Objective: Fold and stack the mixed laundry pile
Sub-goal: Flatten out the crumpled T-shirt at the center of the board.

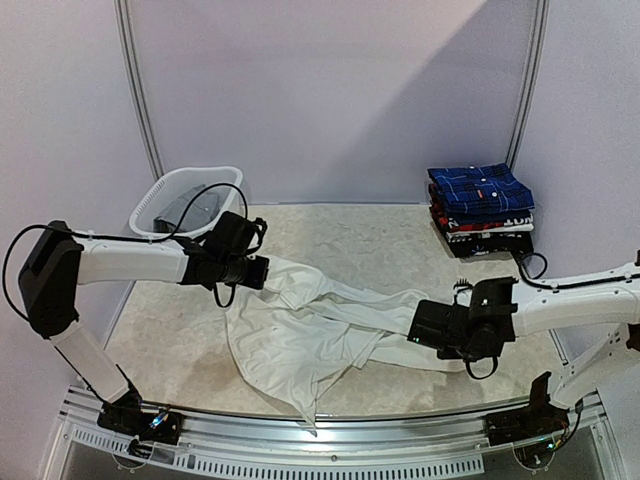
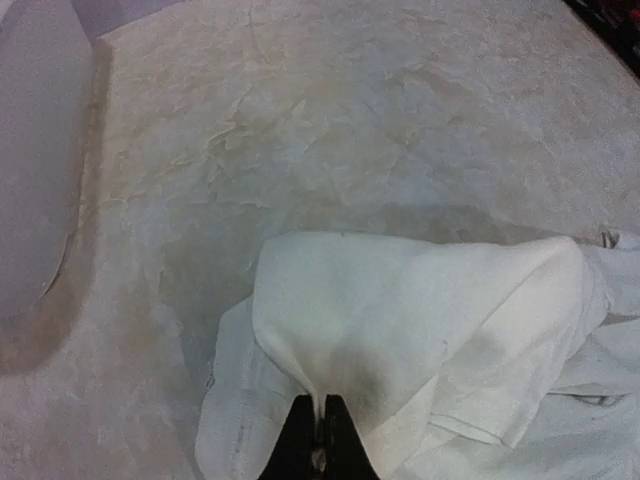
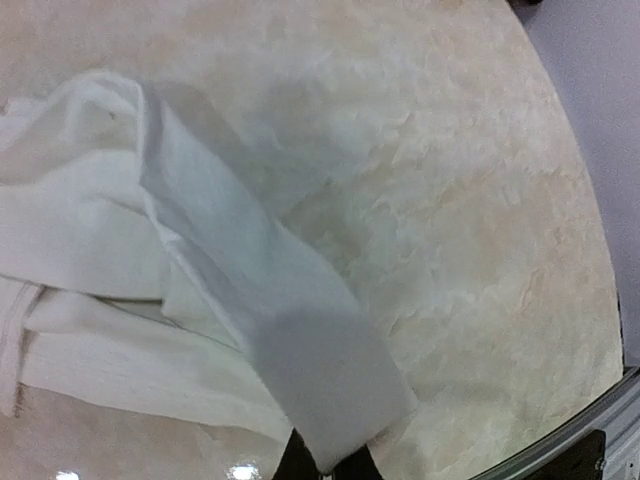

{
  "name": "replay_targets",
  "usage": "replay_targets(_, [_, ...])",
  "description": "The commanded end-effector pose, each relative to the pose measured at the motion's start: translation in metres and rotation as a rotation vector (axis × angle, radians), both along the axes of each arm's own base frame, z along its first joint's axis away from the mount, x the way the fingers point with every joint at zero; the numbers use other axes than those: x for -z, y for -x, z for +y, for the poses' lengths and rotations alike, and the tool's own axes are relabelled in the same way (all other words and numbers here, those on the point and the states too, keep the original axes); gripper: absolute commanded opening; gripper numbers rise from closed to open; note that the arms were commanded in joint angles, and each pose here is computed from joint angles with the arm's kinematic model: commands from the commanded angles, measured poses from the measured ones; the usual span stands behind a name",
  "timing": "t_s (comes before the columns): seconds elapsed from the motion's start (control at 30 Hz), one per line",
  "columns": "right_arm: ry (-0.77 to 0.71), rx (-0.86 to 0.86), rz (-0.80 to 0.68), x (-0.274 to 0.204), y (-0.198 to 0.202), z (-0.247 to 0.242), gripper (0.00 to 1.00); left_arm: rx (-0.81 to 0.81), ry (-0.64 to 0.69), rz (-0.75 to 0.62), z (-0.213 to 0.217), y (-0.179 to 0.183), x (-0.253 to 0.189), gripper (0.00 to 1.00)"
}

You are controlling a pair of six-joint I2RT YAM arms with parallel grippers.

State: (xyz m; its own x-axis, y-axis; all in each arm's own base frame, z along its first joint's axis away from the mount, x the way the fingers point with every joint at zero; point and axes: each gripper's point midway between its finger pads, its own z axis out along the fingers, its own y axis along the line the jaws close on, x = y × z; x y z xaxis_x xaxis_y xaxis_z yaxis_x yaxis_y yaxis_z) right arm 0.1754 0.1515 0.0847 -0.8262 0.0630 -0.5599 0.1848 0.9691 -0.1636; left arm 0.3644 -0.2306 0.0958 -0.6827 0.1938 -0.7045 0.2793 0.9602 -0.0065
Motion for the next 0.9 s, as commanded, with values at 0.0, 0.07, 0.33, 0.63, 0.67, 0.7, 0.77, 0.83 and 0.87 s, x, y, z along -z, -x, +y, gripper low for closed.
replay_targets(0.0, [0.095,-0.001,-0.148,-0.065,-0.024,-0.019,0.00,-0.031,0.043,-0.068,0.010,0.000,-0.040,0.00])
replay_targets(0.07, [0.102,0.003,-0.182,-0.086,-0.030,-0.026,0.00,-0.043,0.052,-0.097,0.015,0.003,-0.057,0.00])
replay_targets(0.33, [0.003,0.021,-0.342,-0.158,-0.044,-0.042,0.00,-0.093,0.111,-0.247,0.048,0.027,-0.139,0.00])
replay_targets(0.63, [-0.142,0.044,-0.578,-0.234,-0.052,-0.053,0.00,-0.138,0.242,-0.437,0.091,0.071,-0.240,0.00])
replay_targets(0.67, [-0.173,0.027,-0.606,-0.243,-0.052,-0.053,0.00,-0.139,0.261,-0.464,0.095,0.077,-0.253,0.00])
replay_targets(0.7, [-0.219,0.027,-0.639,-0.251,-0.052,-0.053,0.00,-0.135,0.272,-0.482,0.097,0.079,-0.264,0.00])
replay_targets(0.77, [-0.341,-0.019,-0.698,-0.268,-0.053,-0.041,0.00,-0.131,0.303,-0.525,0.102,0.087,-0.290,0.00])
replay_targets(0.83, [-0.422,-0.147,-0.757,-0.291,-0.053,-0.024,0.00,-0.099,0.348,-0.555,0.102,0.097,-0.316,0.00])
replay_targets(0.87, [-0.444,-0.223,-0.788,-0.307,-0.051,-0.016,0.00,-0.084,0.368,-0.568,0.103,0.102,-0.329,0.00])
